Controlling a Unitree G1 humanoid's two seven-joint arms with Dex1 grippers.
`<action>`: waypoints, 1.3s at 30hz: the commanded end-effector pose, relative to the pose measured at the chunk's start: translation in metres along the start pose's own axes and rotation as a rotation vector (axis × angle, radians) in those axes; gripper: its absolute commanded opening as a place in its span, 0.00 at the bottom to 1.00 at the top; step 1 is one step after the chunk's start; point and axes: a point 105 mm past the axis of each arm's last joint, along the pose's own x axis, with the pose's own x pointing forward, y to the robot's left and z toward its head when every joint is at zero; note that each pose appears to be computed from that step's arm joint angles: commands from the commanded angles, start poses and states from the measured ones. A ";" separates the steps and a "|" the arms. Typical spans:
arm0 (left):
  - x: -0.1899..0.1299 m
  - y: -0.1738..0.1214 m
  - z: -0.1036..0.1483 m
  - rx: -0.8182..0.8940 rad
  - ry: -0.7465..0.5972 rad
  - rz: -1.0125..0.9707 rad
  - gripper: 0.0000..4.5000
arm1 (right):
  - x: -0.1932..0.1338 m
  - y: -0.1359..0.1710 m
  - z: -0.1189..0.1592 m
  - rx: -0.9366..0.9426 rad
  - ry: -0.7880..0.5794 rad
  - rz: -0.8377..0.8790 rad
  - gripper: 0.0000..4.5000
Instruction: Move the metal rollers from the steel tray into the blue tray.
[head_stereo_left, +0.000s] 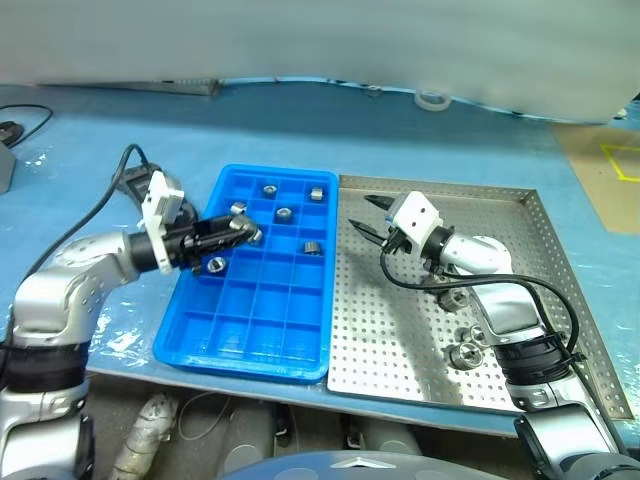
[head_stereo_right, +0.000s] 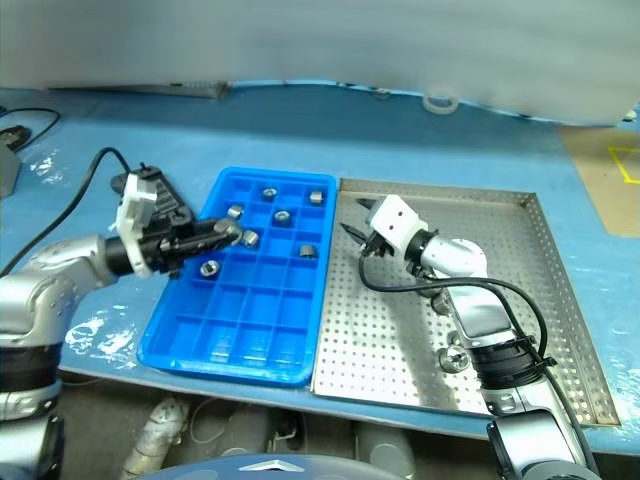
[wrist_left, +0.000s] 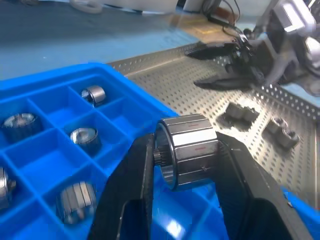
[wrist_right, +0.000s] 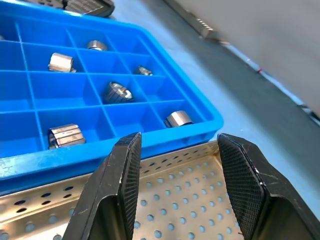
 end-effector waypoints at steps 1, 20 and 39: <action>-0.019 -0.007 0.005 0.058 0.005 0.041 0.30 | 0.010 0.004 0.016 -0.028 -0.072 0.049 0.57; -0.067 -0.034 -0.056 -0.056 0.103 0.270 0.30 | 0.054 0.022 0.031 -0.044 -0.177 0.177 0.57; -0.046 -0.024 -0.055 -0.056 0.152 0.204 0.65 | 0.045 0.013 0.023 -0.040 -0.159 0.109 0.58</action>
